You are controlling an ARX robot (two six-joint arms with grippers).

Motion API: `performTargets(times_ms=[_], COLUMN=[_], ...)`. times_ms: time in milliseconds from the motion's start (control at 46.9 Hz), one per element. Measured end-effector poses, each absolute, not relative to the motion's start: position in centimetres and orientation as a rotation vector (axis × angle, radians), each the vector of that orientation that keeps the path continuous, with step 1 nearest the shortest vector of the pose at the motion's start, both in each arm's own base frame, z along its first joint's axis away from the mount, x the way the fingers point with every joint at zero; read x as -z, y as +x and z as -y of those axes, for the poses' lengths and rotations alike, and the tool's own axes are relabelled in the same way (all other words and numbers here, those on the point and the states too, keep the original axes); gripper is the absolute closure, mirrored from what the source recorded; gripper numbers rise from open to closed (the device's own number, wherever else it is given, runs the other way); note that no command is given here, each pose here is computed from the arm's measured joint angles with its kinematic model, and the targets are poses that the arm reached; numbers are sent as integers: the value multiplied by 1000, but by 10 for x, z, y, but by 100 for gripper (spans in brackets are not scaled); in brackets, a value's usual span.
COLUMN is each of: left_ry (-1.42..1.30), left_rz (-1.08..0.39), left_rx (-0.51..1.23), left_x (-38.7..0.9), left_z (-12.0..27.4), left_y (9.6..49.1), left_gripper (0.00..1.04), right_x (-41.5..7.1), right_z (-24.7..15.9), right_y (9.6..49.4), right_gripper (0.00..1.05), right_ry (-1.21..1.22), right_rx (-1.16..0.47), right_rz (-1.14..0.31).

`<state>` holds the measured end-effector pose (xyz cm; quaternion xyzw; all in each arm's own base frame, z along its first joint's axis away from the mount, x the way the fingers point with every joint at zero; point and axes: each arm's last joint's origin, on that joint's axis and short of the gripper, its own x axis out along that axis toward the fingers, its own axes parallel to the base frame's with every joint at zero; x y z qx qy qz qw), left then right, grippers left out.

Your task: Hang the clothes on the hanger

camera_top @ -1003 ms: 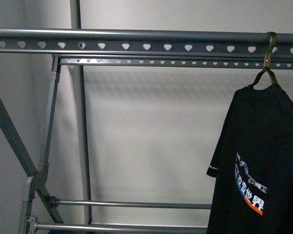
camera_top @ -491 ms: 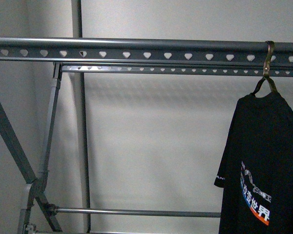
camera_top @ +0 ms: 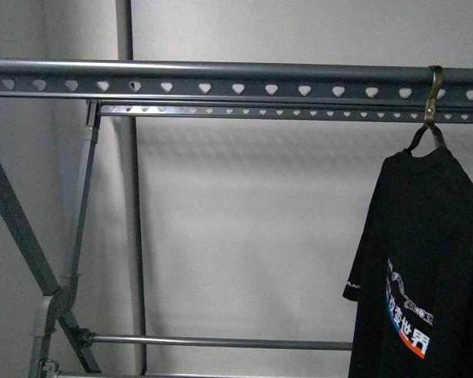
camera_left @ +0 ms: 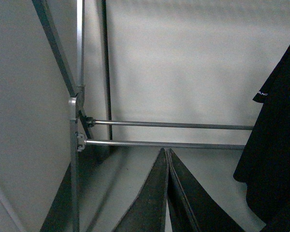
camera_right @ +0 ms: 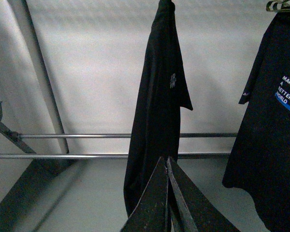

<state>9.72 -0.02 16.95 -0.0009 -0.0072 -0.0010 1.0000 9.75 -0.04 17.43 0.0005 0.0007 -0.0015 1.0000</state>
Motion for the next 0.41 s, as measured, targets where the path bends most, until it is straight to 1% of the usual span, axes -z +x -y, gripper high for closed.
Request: performTargets(times_ms=[107, 341, 384, 405], left_ry=[-2, -2, -2, -2], left_rz=[15, 16, 16, 16], left_rx=[2, 2, 2, 2], left_x=[-170, -170, -170, -170], left_z=[0, 0, 0, 0], left_y=[97, 97, 97, 97], left_gripper=[101, 101, 101, 99], right_x=[-165, -165, -165, -165], right_z=[0, 0, 0, 0], right_y=[98, 98, 98, 98], right_gripper=[102, 102, 97, 92], right_ry=[1, 1, 0, 0], right_rx=[0, 2, 2, 2], right_rz=[-2, -2, -2, -2])
